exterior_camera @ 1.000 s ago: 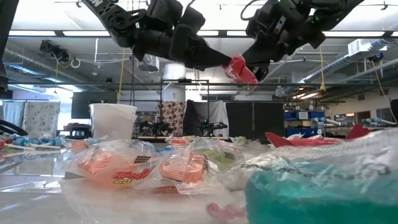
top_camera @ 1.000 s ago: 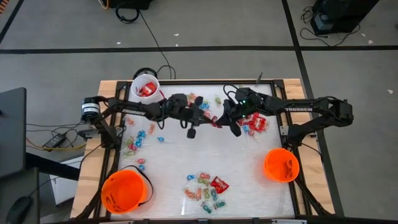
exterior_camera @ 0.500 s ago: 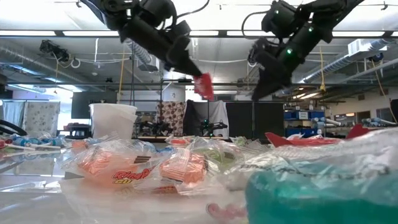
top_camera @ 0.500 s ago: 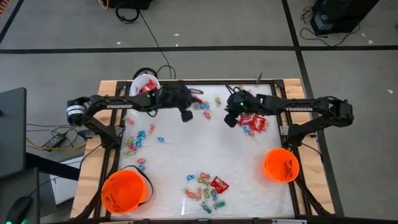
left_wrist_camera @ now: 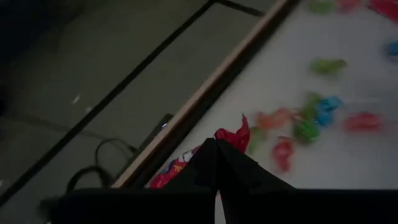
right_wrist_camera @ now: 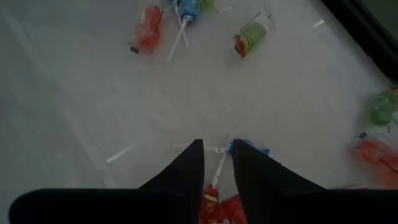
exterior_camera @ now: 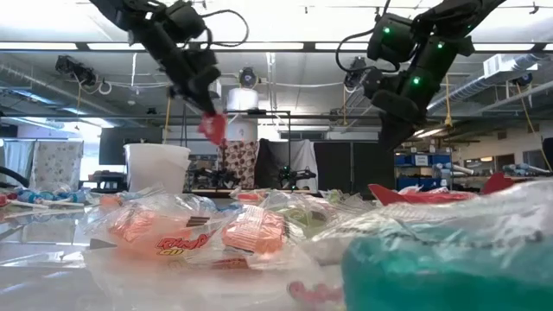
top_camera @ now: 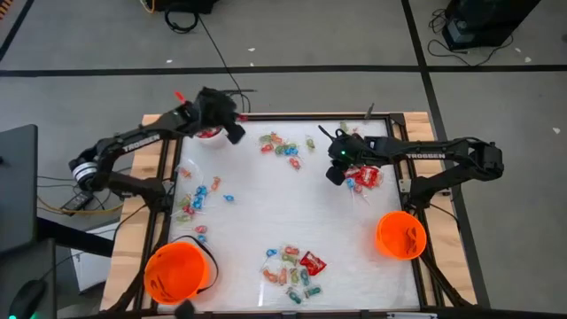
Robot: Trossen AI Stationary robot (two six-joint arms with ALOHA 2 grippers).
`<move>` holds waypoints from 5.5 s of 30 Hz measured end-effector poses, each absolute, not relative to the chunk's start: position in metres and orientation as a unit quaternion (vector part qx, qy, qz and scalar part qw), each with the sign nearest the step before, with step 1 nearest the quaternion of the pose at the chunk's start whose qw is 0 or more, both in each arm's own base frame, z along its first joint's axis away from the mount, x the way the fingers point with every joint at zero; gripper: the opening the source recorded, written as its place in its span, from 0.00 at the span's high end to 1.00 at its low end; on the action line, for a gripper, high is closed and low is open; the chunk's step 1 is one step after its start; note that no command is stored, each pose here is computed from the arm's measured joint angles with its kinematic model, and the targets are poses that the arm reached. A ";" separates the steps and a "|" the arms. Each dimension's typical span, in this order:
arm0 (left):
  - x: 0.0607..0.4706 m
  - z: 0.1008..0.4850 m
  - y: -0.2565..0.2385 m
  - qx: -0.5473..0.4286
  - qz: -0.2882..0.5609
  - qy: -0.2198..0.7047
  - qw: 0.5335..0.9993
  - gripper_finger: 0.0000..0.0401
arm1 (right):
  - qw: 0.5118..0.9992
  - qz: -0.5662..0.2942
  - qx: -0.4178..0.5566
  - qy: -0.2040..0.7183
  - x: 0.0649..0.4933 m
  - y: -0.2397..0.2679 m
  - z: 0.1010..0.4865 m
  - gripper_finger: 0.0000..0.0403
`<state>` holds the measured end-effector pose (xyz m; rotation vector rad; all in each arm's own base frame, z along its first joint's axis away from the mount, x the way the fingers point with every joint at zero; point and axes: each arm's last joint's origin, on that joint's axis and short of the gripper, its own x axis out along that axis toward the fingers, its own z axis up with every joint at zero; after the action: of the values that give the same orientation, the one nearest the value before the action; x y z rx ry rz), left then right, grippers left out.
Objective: Sort candy by brand, put in halloween buckets
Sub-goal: Put the skittles into the white bucket
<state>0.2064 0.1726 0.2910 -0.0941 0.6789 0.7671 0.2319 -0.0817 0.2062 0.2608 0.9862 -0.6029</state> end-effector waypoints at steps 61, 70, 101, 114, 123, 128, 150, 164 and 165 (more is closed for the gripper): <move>0.225 0.285 0.113 -0.053 0.324 0.257 0.909 0.61 | 0.743 -0.230 0.146 0.612 0.222 -0.107 0.159 0.97; 0.268 0.230 0.123 -0.093 0.217 0.224 0.945 0.61 | 0.857 -0.205 0.111 0.460 0.240 -0.102 0.196 0.99; 0.340 0.205 0.117 -0.022 0.130 0.028 0.991 0.61 | 0.950 -0.234 -0.064 0.199 0.284 -0.084 0.245 0.98; 0.343 0.211 0.116 -0.016 0.127 0.012 0.992 0.65 | 0.953 -0.235 -0.066 0.180 0.285 -0.084 0.248 0.98; 0.343 0.213 0.115 0.008 0.112 0.004 0.994 0.97 | 0.954 -0.235 -0.066 0.175 0.285 -0.084 0.249 0.98; 0.344 0.213 0.115 0.003 0.108 0.007 0.994 0.95 | 0.951 -0.243 -0.067 0.178 0.285 -0.084 0.249 0.98; 0.350 0.224 0.115 -0.004 0.129 -0.008 0.992 0.31 | 0.943 -0.282 -0.078 0.159 0.285 -0.087 0.253 0.98; 0.353 0.230 0.117 0.002 0.142 -0.011 0.990 0.79 | 0.943 -0.281 -0.078 0.161 0.285 -0.086 0.253 0.98; 0.353 0.230 0.117 0.007 0.141 -0.010 0.990 0.85 | 0.943 -0.281 -0.078 0.161 0.285 -0.086 0.253 0.98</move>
<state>0.3530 0.1165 0.2297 0.0148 -0.0194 0.2837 0.2850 -0.0863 0.2530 -0.1581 0.3281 -0.5730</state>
